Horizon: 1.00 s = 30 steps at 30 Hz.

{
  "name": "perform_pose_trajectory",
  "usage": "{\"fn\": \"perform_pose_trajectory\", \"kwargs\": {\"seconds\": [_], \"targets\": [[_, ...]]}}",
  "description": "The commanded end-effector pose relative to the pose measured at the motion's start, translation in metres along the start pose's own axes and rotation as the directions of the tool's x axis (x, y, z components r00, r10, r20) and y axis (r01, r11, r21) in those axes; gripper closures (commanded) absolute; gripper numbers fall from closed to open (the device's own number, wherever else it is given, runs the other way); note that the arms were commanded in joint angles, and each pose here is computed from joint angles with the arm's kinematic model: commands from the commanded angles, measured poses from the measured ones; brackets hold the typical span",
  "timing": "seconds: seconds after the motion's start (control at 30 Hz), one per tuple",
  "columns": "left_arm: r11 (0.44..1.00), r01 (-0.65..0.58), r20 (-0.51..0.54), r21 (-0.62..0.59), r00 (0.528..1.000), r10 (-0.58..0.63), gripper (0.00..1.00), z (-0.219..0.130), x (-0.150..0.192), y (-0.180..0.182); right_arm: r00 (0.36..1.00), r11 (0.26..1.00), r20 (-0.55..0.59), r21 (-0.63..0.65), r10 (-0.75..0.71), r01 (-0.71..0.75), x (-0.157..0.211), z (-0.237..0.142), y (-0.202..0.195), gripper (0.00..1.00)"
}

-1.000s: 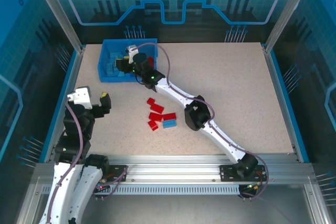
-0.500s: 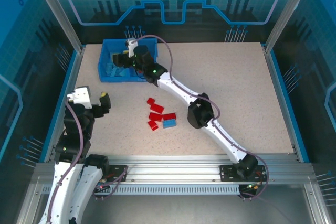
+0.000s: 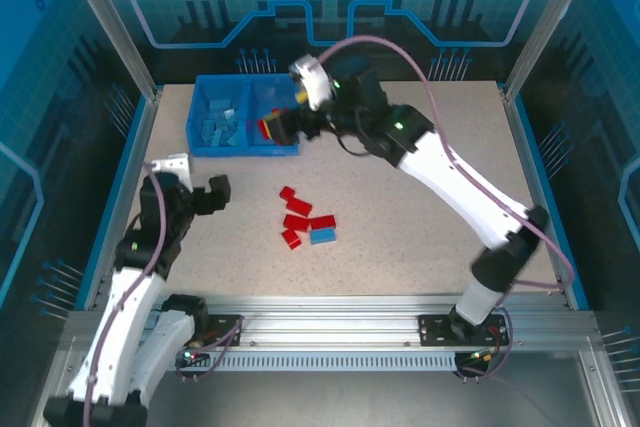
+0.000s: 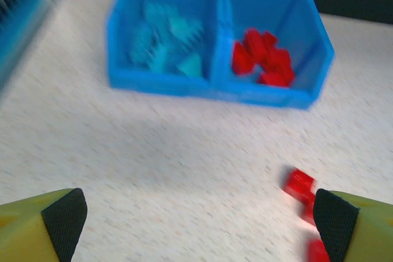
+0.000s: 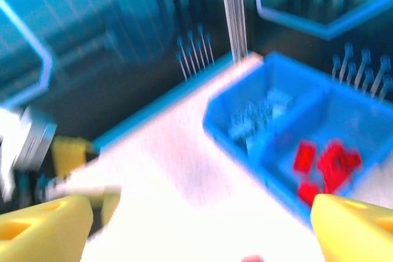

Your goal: Sort the legos into containers by color

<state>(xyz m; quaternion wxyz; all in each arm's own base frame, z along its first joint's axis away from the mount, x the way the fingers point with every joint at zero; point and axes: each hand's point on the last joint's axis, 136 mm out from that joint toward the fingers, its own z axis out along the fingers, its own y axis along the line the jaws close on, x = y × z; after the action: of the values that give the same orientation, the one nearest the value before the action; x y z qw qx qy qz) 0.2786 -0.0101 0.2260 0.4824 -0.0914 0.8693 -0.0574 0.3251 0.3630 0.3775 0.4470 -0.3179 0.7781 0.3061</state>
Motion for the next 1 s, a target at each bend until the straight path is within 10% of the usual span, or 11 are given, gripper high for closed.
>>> {"fn": "perform_pose_trajectory", "kwargs": {"seconds": [0.0, 0.3, 0.73, 0.97], "targets": [[0.962, 0.239, -0.182, 0.135, 0.96, -0.213, 0.01, 0.0, 0.0, -0.036, 0.966, 0.999, -0.259, 0.039, -0.012, 0.023, 0.099, -0.018, -0.014, 0.01], [0.93, 0.365, -0.432, 0.03, 0.844, -0.317, 0.05, 0.061, 0.057, -0.091, 0.923, 0.975, -0.335, 0.17, 0.192, -0.141, 0.201, -0.075, -0.029, 0.0], [0.997, -0.056, -0.617, 0.062, 0.783, 0.082, 0.05, 0.179, 0.116, -0.127, 0.924, 0.962, -0.305, 0.218, 0.229, -0.167, 0.218, -0.09, -0.038, 0.0], [0.996, -0.071, -0.675, 0.045, 0.733, 0.083, 0.28, 0.197, 0.138, -0.126, 0.92, 0.956, -0.298, 0.224, 0.253, -0.19, 0.22, -0.094, -0.037, 0.0]]}}
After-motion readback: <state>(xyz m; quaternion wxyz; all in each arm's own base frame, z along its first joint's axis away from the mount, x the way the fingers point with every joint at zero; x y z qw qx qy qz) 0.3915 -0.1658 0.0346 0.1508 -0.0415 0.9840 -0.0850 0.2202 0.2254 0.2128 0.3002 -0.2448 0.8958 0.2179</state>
